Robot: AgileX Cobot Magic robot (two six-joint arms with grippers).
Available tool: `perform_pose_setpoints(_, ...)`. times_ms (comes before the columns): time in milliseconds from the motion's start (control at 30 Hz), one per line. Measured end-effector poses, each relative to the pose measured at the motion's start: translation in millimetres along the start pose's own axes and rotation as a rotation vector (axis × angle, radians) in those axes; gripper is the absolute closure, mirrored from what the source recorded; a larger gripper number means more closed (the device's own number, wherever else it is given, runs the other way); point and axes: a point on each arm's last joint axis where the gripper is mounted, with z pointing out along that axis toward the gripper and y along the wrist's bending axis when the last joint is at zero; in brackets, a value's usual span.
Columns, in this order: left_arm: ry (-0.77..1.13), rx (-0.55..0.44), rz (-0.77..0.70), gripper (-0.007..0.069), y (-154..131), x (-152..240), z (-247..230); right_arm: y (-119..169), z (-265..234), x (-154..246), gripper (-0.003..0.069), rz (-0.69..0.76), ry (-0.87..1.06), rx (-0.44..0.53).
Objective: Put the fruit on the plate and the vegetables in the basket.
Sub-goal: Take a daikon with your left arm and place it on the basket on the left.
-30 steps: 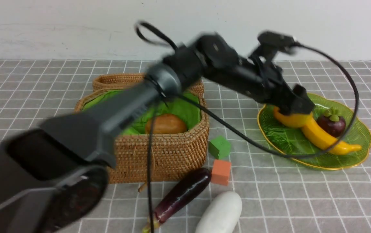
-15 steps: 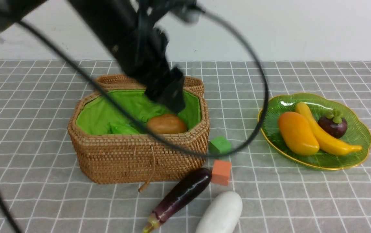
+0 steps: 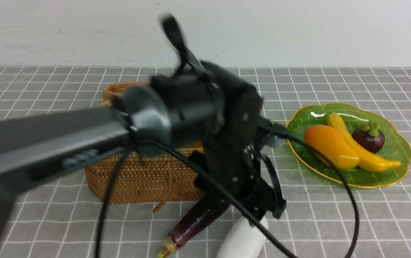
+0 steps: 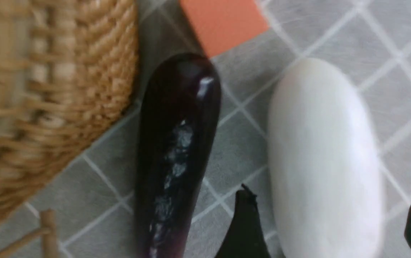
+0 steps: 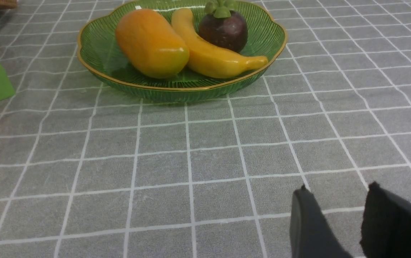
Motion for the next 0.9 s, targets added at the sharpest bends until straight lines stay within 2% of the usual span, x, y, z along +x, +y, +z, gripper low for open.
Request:
perform_pose_setpoints(100,0.057,0.012,-0.065,0.0078,-3.7,-1.6,33.4,0.0,0.0,0.0,0.0421,0.000,0.000,0.000)
perform_pose_setpoints(267,0.130,-0.012,-0.022,0.0099,-6.5,2.6,74.6,0.0,0.0,0.0,0.0421,0.000,0.001,0.000)
perform_pose_setpoints(533,0.141,-0.013,0.003,0.0121,-7.3,-7.4,66.5,0.0,0.0,0.0,0.0421,0.000,0.001,0.000)
perform_pose_setpoints(700,0.071,0.004,0.045,0.0121,-10.3,-31.6,13.8,0.0,0.0,0.0,0.0421,0.000,0.001,0.000)
perform_pose_setpoints(833,-0.141,0.021,0.072,0.0121,-0.1,-51.7,-74.6,0.0,0.0,0.0,0.0421,0.000,0.001,0.000)
perform_pose_setpoints(867,-0.153,0.020,0.073,0.0121,1.2,-52.3,-79.3,0.0,0.0,0.0,0.0421,0.000,0.001,0.000)
perform_pose_setpoints(900,-0.261,-0.015,0.057,0.0121,17.6,-54.4,-121.0,0.0,0.0,0.0,0.0421,0.000,0.001,0.000)
